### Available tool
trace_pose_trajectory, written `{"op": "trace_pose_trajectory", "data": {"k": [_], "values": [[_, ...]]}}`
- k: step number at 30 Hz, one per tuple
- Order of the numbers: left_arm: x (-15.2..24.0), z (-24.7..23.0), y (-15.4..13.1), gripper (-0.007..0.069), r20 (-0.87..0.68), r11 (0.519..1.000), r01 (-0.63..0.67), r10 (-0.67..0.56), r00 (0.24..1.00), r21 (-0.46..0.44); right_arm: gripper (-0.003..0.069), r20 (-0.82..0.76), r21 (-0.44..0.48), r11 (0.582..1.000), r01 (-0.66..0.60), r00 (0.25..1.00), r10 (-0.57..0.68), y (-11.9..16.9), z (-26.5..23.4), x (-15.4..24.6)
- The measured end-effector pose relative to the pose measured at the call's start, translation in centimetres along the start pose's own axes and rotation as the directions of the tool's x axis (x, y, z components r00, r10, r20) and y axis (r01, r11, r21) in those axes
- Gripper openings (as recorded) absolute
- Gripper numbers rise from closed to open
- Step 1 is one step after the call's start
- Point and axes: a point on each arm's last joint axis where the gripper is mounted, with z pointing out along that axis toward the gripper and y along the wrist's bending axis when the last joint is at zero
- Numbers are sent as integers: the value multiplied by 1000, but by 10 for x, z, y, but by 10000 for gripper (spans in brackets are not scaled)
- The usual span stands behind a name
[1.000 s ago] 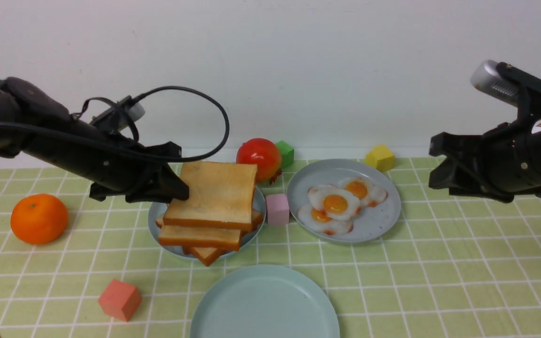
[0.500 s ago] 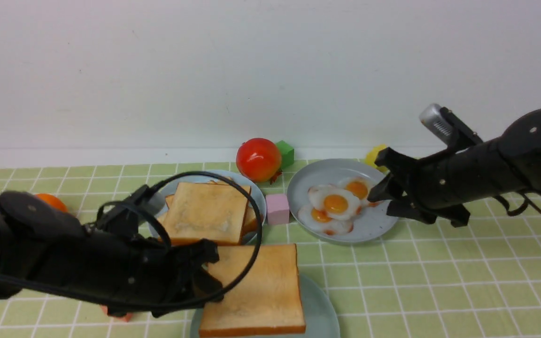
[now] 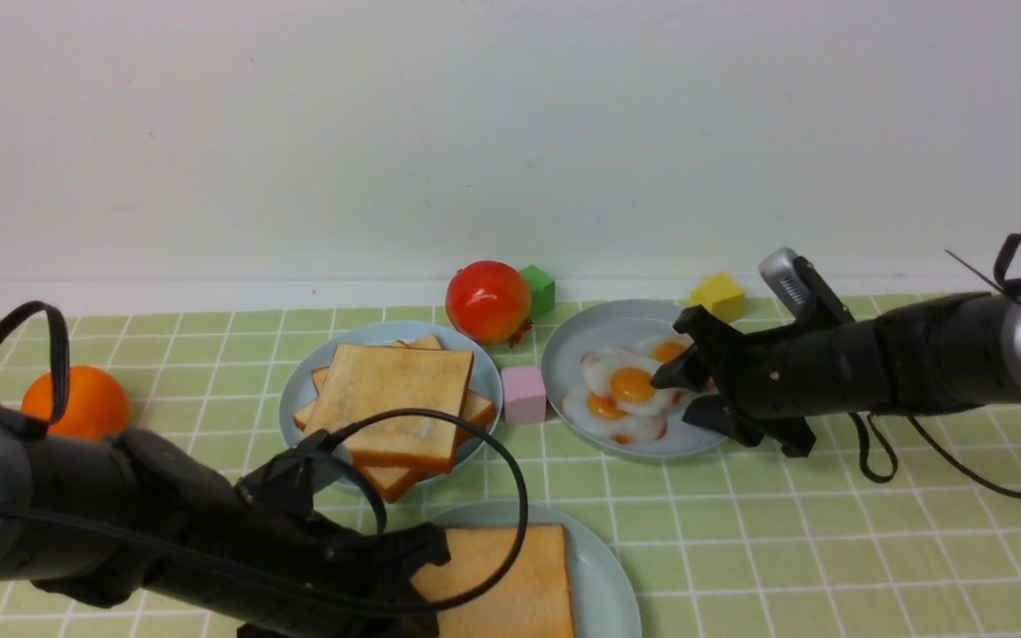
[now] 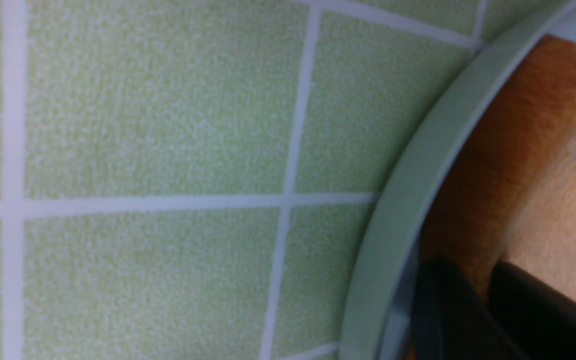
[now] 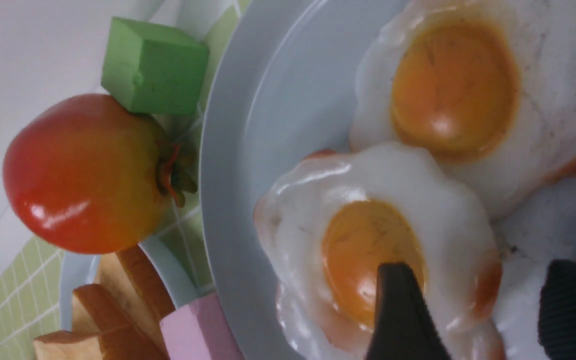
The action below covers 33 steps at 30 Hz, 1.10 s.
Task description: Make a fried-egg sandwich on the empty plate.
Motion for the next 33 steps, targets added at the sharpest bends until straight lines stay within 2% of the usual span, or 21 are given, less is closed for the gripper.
{"op": "trace_pose_trajectory", "data": {"k": [3, 5, 6, 9, 10, 11, 13, 16, 17, 19, 21, 23, 25, 28, 29, 30, 33], "values": [[0, -1, 0, 104, 3, 1000, -5, 5, 1000, 0, 391, 3, -21, 1000, -6, 1000, 7, -1, 4, 0], [0, -3, -2, 162, 4, 1000, -2, 2, 1000, 4, 361, 1, -32, 999, 35, 999, -35, -1, 5, 0], [0, -3, -2, 169, 3, 1000, -1, 1, 1000, 6, 358, 1, -32, 999, 40, 999, -40, -1, 5, 0], [0, -16, -9, 294, 31, 999, -12, 11, 999, 34, 246, 4, -29, 994, 102, 995, -102, -3, 7, 1], [0, -16, -9, 301, 31, 999, -13, 12, 999, 34, 246, 4, -29, 994, 102, 995, -102, -3, 7, 1], [-1, -26, -13, 347, 55, 998, -39, 36, 998, 53, 178, 9, -23, 994, 108, 994, -108, -3, 7, 0], [1, -45, -23, 407, 89, 991, -91, 82, 993, 96, 105, 11, -24, 994, 104, 995, -104, -3, 7, 0], [5, -63, -32, 435, 110, 980, -149, 135, 985, 134, 97, 21, -35, 993, 109, 994, -108, 1, 2, -2], [7, -84, -41, 444, 147, 962, -216, 193, 970, 166, 85, 34, -50, 992, 119, 993, -117, 8, -4, -4], [8, -96, -47, 447, 172, 950, -261, 232, 957, 172, 78, 48, -60, 989, 135, 990, -132, 13, -10, -5], [9, -126, -55, 449, 248, 925, -348, 305, 920, 153, 78, 88, -94, 972, 216, 974, -208, 32, -34, -10], [2, -141, -53, 449, 285, 934, -335, 290, 913, 122, 78, 101, -154, 945, 288, 956, -274, 52, -56, -10], [-9, -150, -47, 449, 310, 956, -277, 235, 921, 98, 78, 89, -226, 911, 346, 938, -334, 67, -73, -5], [-37, -159, -30, 449, 349, 989, -136, 111, 931, 48, 78, 22, -369, 822, 433, 889, -458, 91, -96, 16], [-37, -160, -31, 449, 350, 989, -139, 113, 930, 48, 78, 22, -372, 820, 435, 888, -460, 92, -97, 17], [-50, -160, -24, 449, 360, 996, -85, 66, 931, 37, 78, -21, -424, 784, 453, 861, -508, 99, -100, 30], [-78, -151, -14, 449, 359, 1000, -19, 11, 933, 18, 78, -120, -486, 737, 469, 800, -588, 107, -95, 63]]}}
